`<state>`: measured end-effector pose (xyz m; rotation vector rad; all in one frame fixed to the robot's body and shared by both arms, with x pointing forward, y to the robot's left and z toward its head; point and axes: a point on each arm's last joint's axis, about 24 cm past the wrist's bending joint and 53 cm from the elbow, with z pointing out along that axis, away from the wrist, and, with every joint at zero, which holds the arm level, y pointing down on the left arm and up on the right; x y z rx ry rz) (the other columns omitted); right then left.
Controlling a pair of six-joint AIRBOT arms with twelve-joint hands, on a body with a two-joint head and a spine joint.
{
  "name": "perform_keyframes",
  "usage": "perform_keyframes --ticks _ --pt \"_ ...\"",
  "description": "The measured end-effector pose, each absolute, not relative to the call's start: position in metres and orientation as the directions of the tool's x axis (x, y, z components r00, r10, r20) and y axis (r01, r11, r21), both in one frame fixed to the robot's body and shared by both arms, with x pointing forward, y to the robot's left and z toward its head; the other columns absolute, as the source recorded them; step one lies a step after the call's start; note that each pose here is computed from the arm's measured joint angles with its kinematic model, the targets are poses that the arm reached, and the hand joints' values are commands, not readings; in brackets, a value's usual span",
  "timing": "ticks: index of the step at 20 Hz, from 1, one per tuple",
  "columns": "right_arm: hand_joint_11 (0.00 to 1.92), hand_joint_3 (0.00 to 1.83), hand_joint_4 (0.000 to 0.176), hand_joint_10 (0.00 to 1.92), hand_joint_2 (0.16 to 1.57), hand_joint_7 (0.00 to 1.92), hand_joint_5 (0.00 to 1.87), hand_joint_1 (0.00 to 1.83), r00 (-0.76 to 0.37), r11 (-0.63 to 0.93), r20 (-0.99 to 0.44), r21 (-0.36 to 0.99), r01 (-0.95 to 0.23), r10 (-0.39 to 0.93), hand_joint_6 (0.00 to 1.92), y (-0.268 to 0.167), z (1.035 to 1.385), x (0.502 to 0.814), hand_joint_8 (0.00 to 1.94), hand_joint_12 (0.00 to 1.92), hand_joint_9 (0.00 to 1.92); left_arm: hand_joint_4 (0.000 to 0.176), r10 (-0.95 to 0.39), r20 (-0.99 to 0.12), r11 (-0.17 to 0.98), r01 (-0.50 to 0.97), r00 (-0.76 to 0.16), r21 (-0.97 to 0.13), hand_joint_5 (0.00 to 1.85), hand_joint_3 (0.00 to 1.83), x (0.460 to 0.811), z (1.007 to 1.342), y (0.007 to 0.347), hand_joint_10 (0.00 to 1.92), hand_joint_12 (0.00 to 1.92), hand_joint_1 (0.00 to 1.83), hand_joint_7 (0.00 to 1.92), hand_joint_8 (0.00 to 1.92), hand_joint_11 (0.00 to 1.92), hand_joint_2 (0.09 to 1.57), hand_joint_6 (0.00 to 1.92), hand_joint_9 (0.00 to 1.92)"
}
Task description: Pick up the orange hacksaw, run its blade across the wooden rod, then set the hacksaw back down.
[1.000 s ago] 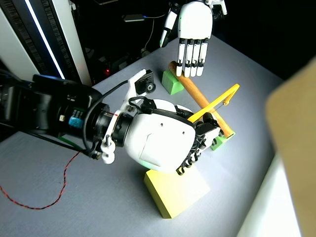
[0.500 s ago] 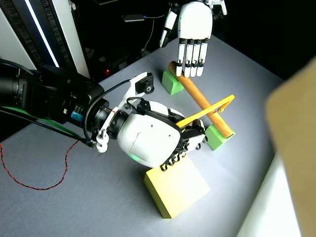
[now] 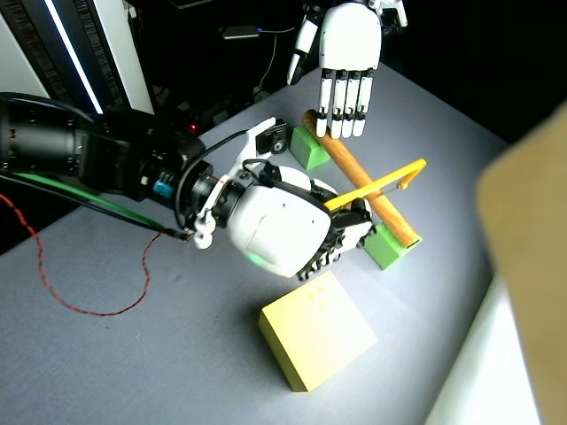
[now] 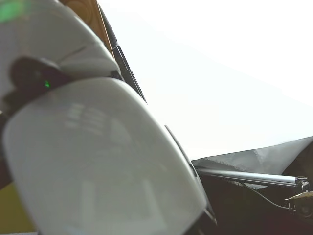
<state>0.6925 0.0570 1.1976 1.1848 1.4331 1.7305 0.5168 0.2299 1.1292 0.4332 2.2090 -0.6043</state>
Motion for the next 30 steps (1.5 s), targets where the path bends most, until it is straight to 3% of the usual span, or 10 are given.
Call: perform_keyframes --ticks 7,8,15,25,30 --pt "0.98 0.00 0.000 1.09 1.09 1.00 0.92 1.39 -0.433 -0.306 0.323 0.946 0.111 0.842 0.84 0.094 1.197 0.694 0.98 1.11 1.10 0.000 0.110 -0.768 0.828 0.485 -0.631 -0.280 0.12 0.00 0.517 1.129 0.230 0.00 0.25 0.04 0.13 0.00 0.00 1.27 0.00 0.10" --pt "0.97 0.01 0.000 1.18 1.12 0.93 0.85 1.38 -0.434 -0.310 0.326 0.944 0.111 0.840 0.94 0.099 1.196 0.693 1.07 1.11 1.02 0.000 0.111 -0.767 0.828 0.485 -0.632 -0.280 0.12 0.00 0.517 1.129 0.230 0.00 0.25 0.05 0.13 0.00 0.00 1.27 0.00 0.10" --pt "0.95 0.00 0.000 1.15 1.10 0.99 0.89 1.39 -0.433 -0.338 0.363 0.931 0.138 0.825 0.85 0.118 1.189 0.684 0.99 1.20 1.07 0.000 0.110 -0.767 0.826 0.487 -0.632 -0.283 0.13 0.00 0.517 1.128 0.229 0.00 0.27 0.10 0.13 0.00 0.00 1.25 0.00 0.10" --pt "0.98 0.00 0.000 1.11 1.10 1.00 0.88 1.39 -0.423 -0.266 0.290 0.957 0.116 0.858 0.87 0.055 1.179 0.687 0.98 1.15 1.10 0.000 0.110 -0.767 0.826 0.487 -0.632 -0.284 0.12 0.00 0.517 1.128 0.229 0.00 0.24 0.08 0.13 0.00 0.00 1.27 0.00 0.10" --pt "0.95 0.00 0.000 1.11 1.09 1.01 0.89 1.39 -0.446 -0.211 0.249 0.968 0.134 0.859 0.88 0.023 1.180 0.670 0.96 1.17 1.09 0.000 0.110 -0.767 0.826 0.487 -0.632 -0.284 0.12 0.00 0.517 1.128 0.229 0.00 0.27 0.08 0.12 0.00 0.00 1.25 0.00 0.10"
